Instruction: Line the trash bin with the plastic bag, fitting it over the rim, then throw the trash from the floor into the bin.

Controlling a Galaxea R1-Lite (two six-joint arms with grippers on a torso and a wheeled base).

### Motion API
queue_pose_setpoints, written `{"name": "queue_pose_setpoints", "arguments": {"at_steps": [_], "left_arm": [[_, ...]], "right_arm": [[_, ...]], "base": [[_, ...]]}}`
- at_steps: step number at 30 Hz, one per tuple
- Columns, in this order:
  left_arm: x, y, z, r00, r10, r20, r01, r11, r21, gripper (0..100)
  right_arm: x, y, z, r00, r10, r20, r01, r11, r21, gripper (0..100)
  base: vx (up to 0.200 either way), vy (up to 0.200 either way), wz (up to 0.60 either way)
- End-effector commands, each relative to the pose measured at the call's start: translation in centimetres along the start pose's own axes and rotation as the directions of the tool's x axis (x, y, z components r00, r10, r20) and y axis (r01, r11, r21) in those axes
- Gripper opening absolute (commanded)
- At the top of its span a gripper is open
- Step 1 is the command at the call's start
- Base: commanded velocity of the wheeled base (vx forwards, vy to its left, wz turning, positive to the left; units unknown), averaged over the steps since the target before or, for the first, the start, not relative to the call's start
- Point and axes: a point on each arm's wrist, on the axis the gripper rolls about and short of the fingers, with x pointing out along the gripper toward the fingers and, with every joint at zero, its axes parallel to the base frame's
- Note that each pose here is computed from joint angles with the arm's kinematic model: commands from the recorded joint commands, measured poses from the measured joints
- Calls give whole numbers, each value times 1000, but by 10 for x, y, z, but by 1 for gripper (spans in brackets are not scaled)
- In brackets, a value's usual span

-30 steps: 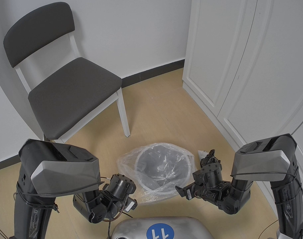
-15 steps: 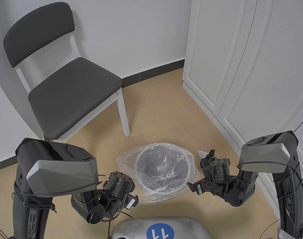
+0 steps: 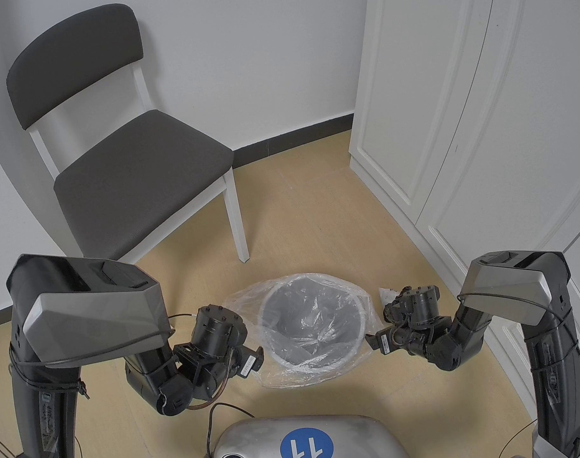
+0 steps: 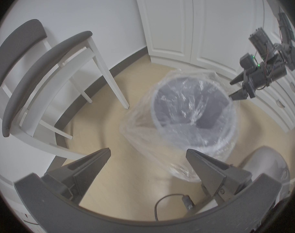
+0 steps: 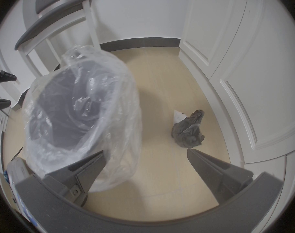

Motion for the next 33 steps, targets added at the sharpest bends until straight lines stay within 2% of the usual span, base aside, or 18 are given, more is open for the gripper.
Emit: {"name": "queue_pose_setpoints", "arguments": {"at_steps": [1, 4, 7, 15, 19, 26, 33], "left_arm": [[26, 12, 14, 997, 53, 59, -49, 997, -54, 100], [40, 13, 19, 995, 64, 74, -60, 996, -62, 100], [57, 16, 23, 995, 79, 62, -75, 995, -71, 100], [78, 37, 15, 991, 104, -80, -109, 992, -59, 100], [84, 37, 14, 986, 94, -135, -101, 994, -42, 100], [116, 37, 31, 980, 93, -178, -101, 994, -32, 100], [133, 38, 45, 972, 87, -217, -94, 995, -22, 100]], "right_arm": [[24, -21, 20, 999, -39, 11, 38, 999, 31, 100], [30, -22, 27, 1000, -27, -2, 27, 999, 30, 100], [34, -23, 32, 1000, 23, -18, -22, 999, 30, 100], [45, -27, 41, 994, 113, 2, -113, 993, 43, 100], [52, -27, 48, 993, 119, 6, -119, 992, 43, 100], [58, -27, 54, 990, 136, 23, -137, 989, 47, 100], [67, -30, 64, 988, 150, -33, -148, 988, 48, 100]], "base": [[0, 0, 0], [0, 0, 0], [0, 0, 0], [0, 0, 0], [0, 0, 0], [0, 0, 0], [0, 0, 0]]}}
